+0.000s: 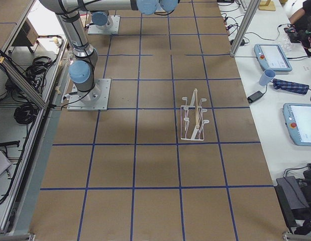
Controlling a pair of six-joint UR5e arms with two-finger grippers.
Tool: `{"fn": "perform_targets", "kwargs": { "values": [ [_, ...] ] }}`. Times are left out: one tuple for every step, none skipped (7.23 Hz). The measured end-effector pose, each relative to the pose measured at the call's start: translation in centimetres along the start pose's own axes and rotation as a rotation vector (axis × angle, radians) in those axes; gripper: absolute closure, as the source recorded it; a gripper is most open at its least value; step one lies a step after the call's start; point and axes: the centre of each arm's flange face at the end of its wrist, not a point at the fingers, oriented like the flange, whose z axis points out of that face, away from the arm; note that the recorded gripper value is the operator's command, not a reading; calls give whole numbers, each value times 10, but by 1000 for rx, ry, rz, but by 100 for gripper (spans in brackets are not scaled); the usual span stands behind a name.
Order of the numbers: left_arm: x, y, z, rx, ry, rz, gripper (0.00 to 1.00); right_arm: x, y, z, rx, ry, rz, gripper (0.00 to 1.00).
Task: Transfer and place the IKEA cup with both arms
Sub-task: 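Close the left gripper on the white cup held by the right gripper, then carry the white cup toward the tray with left gripper while right gripper withdraws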
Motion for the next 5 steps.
{"fn": "perform_targets", "kwargs": {
  "values": [
    [1, 0, 0, 0, 0, 9, 70, 0, 0, 0, 0, 0, 0, 50],
    [2, 0, 0, -1, 0, 21, 87, 0, 0, 0, 0, 0, -1, 50],
    [3, -1, 0, -2, -1, 32, 100, -1, 0, 0, 0, 0, -2, 44],
    [3, 0, 0, -2, -3, 39, 100, -1, 1, 0, 1, -1, -3, 11],
    [4, 0, 0, -3, -3, 44, 100, -2, 1, 0, 0, 1, -4, 0]
  ]
}}
